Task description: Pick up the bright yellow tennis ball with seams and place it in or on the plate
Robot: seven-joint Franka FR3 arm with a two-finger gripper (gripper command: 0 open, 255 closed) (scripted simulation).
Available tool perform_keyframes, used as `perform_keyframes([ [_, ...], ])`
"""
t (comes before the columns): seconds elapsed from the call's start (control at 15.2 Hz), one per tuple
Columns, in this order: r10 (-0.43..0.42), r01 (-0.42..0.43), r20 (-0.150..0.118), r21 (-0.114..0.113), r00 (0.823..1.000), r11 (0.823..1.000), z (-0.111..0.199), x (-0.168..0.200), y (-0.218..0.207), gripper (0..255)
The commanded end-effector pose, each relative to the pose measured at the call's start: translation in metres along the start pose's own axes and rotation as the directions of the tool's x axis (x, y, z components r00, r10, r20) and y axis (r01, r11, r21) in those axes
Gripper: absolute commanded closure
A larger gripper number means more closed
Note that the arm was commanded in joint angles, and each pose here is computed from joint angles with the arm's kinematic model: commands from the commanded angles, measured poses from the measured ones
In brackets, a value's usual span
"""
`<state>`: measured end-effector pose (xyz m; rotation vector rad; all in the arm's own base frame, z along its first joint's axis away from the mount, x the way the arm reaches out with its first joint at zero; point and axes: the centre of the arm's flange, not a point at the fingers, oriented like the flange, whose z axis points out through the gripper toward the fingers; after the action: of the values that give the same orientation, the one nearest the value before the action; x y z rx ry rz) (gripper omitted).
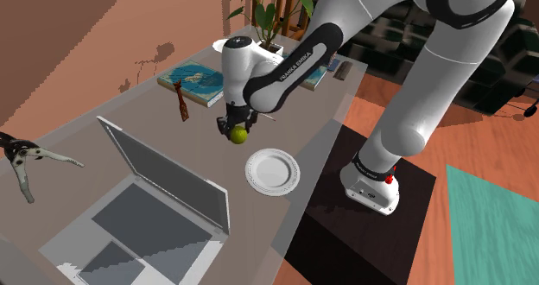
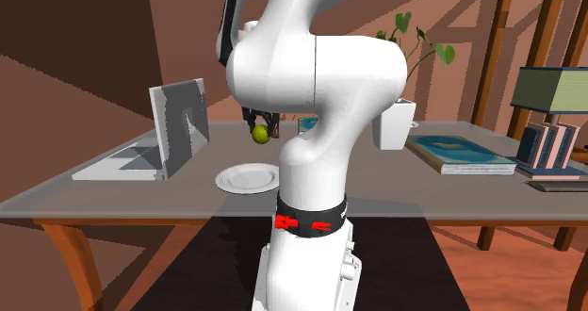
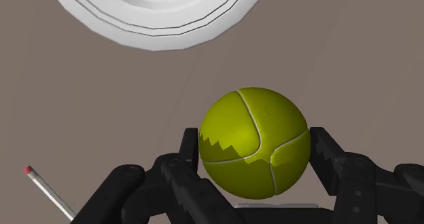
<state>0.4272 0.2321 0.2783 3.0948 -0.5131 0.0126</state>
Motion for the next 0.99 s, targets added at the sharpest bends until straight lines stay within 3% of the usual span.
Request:
perform_keyframes([
  [0.0, 0.0, 0.0, 0.0, 0.0, 1.0, 1.0, -0.011, 0.0, 0.0, 255],
  [0.13, 0.0, 0.0, 0.0, 0.0, 1.0, 1.0, -0.02, 0.0, 0.0, 255],
  [0.92, 0.0, 0.0, 0.0, 0.0, 1.0, 1.0, -0.03, -0.143, 0.067, 255],
])
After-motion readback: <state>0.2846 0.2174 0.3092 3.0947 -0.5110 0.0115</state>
